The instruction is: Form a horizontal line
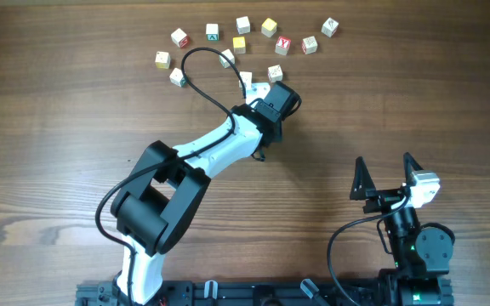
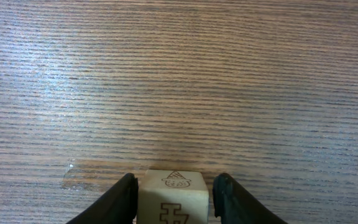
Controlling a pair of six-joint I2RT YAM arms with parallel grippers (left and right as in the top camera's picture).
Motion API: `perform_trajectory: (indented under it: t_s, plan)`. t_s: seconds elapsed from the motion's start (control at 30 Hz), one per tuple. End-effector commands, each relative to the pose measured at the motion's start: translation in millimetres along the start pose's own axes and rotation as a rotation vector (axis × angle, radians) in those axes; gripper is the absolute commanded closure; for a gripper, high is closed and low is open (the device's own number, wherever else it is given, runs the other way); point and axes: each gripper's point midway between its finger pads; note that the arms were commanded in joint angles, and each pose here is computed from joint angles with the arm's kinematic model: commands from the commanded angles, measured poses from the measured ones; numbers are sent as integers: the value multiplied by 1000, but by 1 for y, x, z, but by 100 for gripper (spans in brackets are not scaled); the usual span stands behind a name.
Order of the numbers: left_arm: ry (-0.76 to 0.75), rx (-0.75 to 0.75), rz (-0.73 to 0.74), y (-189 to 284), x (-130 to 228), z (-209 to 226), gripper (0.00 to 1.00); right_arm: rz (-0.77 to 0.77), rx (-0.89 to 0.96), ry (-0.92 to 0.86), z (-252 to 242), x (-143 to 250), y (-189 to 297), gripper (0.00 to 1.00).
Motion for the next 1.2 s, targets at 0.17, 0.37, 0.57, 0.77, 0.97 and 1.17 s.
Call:
perform_trajectory:
  t_s: [0.17, 0.37, 0.57, 0.77, 0.97, 1.17]
  plan:
    - [20, 26, -48, 16, -16, -3, 38, -13, 24, -5, -5, -3, 1, 0]
    - [-70, 119, -142, 76, -56, -19, 12, -13, 24, -5, -5, -3, 1, 0]
    - [13, 210, -295, 167, -111, 0, 0, -13, 24, -5, -5, -3, 1, 0]
    - [118, 201, -388, 228, -144, 56, 0, -13, 24, -5, -5, -3, 1, 0]
    - [183, 126, -391, 241, -152, 103, 0, -15, 24, -5, -4, -3, 1, 0]
    - [236, 55, -374, 234, -157, 134, 0, -7, -133, -446, 21, -8, 2, 0]
Point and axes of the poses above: each gripper's point midway between its finger pads, its own y axis back along the fingers, its own z axis along the line the jaws close on, x = y × z, and after that the axes turned 13 degrees about y, right-handed
